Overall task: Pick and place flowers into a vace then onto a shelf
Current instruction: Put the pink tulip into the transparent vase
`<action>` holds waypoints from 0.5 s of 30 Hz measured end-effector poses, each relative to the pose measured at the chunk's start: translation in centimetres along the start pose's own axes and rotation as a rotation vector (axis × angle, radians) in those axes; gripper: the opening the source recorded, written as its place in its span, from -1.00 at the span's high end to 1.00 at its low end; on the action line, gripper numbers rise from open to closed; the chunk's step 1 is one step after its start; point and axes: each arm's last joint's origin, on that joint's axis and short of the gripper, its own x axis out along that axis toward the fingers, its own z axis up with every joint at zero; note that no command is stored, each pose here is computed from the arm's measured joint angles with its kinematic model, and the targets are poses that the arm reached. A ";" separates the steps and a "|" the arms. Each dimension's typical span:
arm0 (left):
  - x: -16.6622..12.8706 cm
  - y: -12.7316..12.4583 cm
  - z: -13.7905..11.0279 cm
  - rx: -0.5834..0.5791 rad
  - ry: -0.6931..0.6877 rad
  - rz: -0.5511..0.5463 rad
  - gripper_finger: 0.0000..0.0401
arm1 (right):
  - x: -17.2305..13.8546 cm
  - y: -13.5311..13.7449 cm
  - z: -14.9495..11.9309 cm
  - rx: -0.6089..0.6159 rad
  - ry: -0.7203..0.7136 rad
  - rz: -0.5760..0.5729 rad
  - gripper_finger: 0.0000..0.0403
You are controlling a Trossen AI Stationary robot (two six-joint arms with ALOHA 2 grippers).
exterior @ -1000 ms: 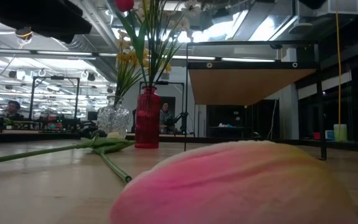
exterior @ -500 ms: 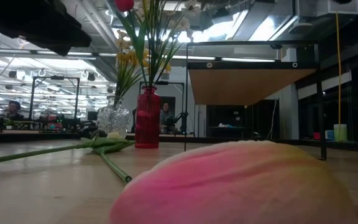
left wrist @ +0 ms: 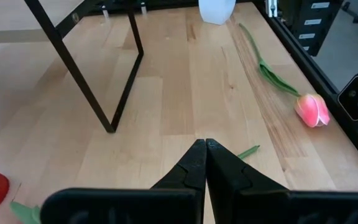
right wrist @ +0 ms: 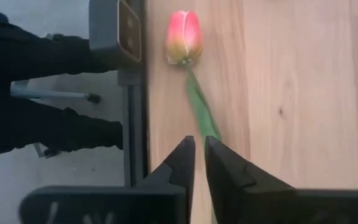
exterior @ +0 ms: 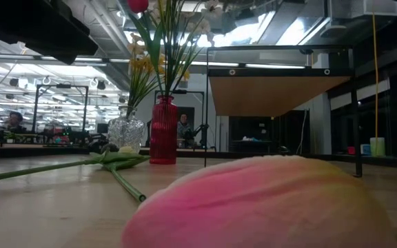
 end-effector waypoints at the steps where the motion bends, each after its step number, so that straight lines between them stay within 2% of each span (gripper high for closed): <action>1: 0.0 0.0 0.0 0.000 0.000 0.000 0.97 | 0.0 0.0 0.0 0.000 -0.009 -0.009 0.74; 9: 0.0 0.0 0.0 -0.002 0.001 0.000 0.97 | 0.0 0.1 0.0 0.028 -0.038 -0.016 0.42; 15: 0.0 0.0 0.0 -0.004 0.003 0.001 0.97 | 0.9 1.0 -0.9 0.005 -0.028 -0.026 0.35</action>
